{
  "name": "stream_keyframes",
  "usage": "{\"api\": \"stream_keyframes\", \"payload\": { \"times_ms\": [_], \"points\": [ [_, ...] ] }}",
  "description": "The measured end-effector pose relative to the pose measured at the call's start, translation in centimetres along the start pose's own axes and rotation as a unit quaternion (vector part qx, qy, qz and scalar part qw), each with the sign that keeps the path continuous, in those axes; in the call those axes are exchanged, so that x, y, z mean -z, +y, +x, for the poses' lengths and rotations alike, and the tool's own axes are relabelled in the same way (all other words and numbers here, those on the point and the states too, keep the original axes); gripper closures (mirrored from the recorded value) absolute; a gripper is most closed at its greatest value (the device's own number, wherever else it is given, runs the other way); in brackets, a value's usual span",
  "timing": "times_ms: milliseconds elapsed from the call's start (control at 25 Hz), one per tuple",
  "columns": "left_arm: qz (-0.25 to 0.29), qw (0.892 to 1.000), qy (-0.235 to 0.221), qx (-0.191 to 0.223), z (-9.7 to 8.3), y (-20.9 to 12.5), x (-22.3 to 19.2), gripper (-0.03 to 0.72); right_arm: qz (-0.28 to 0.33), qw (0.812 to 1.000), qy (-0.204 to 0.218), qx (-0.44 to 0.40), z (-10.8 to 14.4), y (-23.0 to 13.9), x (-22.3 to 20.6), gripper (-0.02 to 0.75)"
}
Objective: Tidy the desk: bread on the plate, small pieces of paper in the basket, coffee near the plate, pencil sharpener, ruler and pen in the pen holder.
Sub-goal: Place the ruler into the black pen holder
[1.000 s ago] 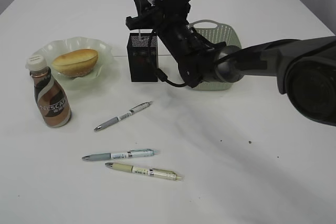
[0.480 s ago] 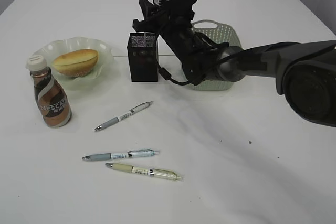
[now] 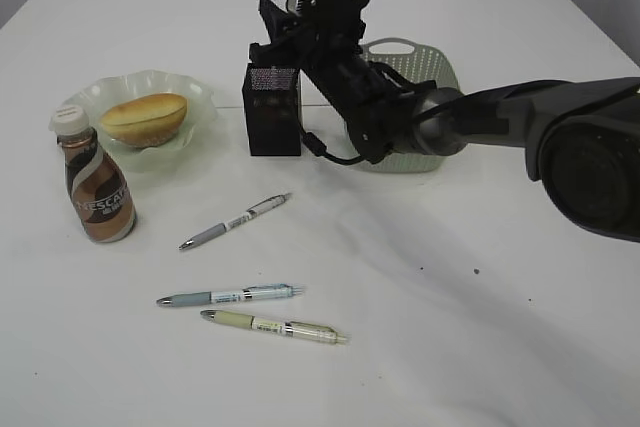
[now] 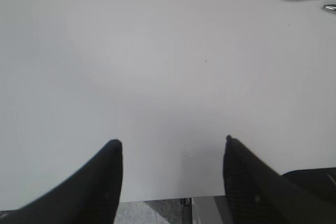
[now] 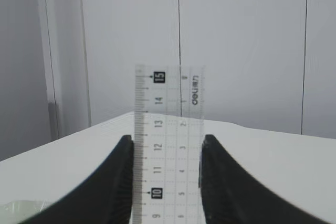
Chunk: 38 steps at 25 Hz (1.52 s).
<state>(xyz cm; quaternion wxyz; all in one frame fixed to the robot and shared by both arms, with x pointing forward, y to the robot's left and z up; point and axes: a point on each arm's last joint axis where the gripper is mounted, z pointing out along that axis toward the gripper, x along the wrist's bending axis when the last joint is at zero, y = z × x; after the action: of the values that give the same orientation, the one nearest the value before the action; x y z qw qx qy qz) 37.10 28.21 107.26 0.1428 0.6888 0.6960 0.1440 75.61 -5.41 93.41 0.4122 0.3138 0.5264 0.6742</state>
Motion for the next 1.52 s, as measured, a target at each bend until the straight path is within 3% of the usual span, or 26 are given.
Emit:
{"api": "stream_keyframes", "payload": {
  "times_ms": [640, 960, 1520],
  "points": [
    [0.0, 1.0, 0.001, 0.0, 0.01, 0.0, 0.0, 0.246, 0.017, 1.0, 0.004, 0.005, 0.07, -0.18, -0.1, 0.444],
    [-0.006, 1.0, -0.001, 0.0, -0.01, 0.11, 0.0, 0.246, 0.028, 1.0, 0.002, 0.007, 0.0, 0.38, -0.7, 0.365],
    [-0.014, 1.0, -0.003, 0.0, -0.05, 0.26, 0.0, 0.246, 0.034, 0.999, 0.001, -0.011, -0.01, 0.32, -0.73, 0.36]
  ]
}}
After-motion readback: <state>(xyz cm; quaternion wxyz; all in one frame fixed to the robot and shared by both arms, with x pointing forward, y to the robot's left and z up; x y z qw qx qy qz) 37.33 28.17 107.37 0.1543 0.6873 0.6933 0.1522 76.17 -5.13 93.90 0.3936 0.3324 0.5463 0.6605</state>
